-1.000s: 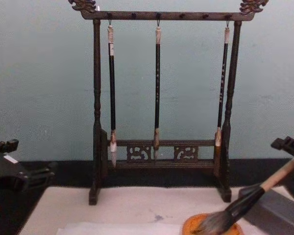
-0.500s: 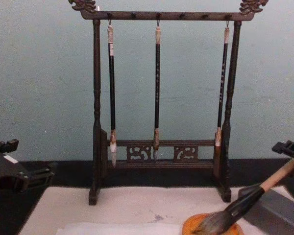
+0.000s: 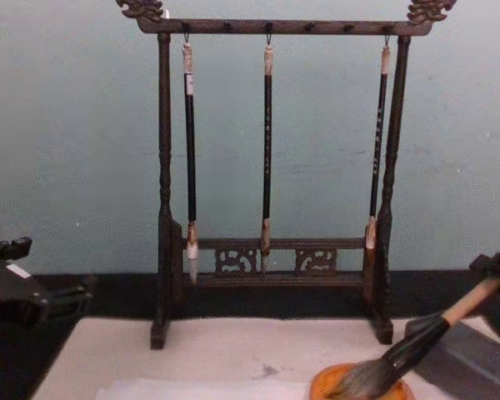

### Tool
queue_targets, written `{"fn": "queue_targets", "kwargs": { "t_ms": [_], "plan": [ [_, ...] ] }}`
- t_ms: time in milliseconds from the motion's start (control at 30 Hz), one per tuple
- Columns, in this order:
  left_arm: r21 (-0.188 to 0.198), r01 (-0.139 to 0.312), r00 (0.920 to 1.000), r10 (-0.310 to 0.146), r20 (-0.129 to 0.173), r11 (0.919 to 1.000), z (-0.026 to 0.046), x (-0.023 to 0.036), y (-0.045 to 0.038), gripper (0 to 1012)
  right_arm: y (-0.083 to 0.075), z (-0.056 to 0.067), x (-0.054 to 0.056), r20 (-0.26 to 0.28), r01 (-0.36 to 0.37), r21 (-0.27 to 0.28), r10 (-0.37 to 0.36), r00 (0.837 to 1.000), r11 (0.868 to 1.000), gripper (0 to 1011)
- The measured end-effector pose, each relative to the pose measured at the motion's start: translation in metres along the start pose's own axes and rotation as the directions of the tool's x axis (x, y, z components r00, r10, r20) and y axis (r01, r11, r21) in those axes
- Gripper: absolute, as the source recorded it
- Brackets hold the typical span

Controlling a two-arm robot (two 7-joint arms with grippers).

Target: Pick up the brush from the inkstone, write on the paper, then place the brush back to its original position.

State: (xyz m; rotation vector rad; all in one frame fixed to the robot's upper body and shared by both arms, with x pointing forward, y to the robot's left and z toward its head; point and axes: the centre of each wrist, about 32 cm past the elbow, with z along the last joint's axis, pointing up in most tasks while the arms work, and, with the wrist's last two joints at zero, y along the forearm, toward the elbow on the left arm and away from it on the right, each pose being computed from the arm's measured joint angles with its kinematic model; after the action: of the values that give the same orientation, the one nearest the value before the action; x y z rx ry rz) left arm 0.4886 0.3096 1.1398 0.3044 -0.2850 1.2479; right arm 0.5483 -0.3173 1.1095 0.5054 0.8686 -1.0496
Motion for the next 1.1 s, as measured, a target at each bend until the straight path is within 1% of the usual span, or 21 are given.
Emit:
{"fn": "queue_targets", "kwargs": {
  "t_ms": [33,133,1100],
  "plan": [
    [0.0,0.0,1.0,0.0,0.0,1.0,0.0,0.0,0.0,1010,0.0,0.0,0.0,0.0,0.0,0.0,0.0,1.0,1.0,247],
    [0.0,0.0,1.0,0.0,0.0,1.0,0.0,0.0,0.0,1010,0.0,0.0,0.0,0.0,0.0,0.0,0.0,1.0,1.0,164],
    [0.0,0.0,1.0,0.0,0.0,1.0,0.0,0.0,0.0,1010,0.0,-0.0001,0.0,0.0,0.0,0.0,0.0,1.0,1.0,164]
  ]
}}
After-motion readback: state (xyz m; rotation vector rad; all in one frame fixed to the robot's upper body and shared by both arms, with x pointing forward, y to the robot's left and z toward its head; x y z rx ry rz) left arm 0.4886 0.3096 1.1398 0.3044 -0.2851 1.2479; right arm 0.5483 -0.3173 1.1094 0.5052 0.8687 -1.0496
